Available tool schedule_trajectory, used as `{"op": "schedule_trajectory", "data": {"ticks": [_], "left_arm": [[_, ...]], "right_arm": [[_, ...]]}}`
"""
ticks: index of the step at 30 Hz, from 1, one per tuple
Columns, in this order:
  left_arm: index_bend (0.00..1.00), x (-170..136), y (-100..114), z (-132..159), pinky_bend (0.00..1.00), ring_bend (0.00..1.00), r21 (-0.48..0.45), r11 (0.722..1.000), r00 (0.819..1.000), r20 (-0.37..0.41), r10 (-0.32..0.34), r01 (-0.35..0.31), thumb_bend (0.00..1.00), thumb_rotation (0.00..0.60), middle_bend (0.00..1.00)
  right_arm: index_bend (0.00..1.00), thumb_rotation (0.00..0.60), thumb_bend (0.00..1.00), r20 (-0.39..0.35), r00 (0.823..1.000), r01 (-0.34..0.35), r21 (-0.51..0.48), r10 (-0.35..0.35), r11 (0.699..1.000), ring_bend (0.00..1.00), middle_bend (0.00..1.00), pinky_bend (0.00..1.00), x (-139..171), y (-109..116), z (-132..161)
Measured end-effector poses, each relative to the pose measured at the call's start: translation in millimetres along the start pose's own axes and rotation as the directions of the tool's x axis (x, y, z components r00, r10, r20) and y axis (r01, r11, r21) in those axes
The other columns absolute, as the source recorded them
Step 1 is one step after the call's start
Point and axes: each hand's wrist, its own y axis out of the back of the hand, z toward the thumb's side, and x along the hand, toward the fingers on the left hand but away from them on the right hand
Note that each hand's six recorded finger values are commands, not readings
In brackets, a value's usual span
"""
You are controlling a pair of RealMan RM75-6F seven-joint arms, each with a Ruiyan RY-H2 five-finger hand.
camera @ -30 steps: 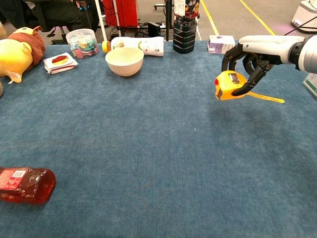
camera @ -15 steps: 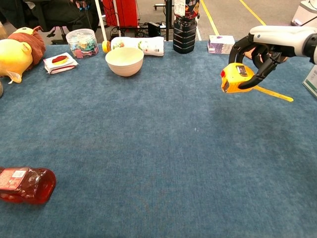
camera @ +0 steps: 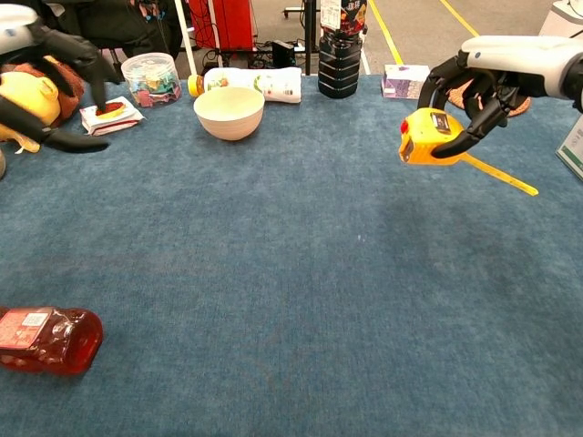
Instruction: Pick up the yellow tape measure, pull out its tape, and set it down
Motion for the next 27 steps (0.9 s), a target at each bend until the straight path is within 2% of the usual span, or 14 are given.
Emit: {"op": "schedule_trajectory", "data": {"ticks": [5, 14, 21, 27], "left_arm": [[0.48, 29, -3, 28, 0.3, 0.26, -0.023, 0.999, 0.999, 0.031, 0.028, -0.028, 0.16, 0.519, 0.29], [0.48, 62, -14, 62, 0.32, 0.31, -0.015, 0.997, 0.995, 0.053, 0.08, -0.079, 0.16, 0.507, 0.31], [0.48, 75, -25, 81, 0.32, 0.31, -0.019, 0.996, 0.994, 0.063, 0.089, -0.088, 0.16, 0.497, 0.32], [0.48, 79, -39, 96, 0.32, 0.31, -0.016, 0.997, 0.994, 0.079, 0.07, -0.069, 0.14, 0.507, 0.32]], "right_arm": [[0.67, 0.525, 0.31, 0.025, 0.999, 0.023, -0.052, -0.022, 0.998, 0.69, 0.64, 0.69, 2, 2, 8], [0.67, 0.523, 0.32, 0.063, 0.997, 0.046, -0.154, -0.037, 0.987, 0.7, 0.64, 0.71, 1, -1, 20], [0.67, 0.526, 0.32, 0.079, 0.997, 0.043, -0.208, -0.027, 0.977, 0.7, 0.64, 0.71, -1, -8, 27], [0.67, 0.523, 0.32, 0.085, 0.996, 0.042, -0.23, -0.022, 0.972, 0.7, 0.65, 0.71, -5, -12, 32]]}}
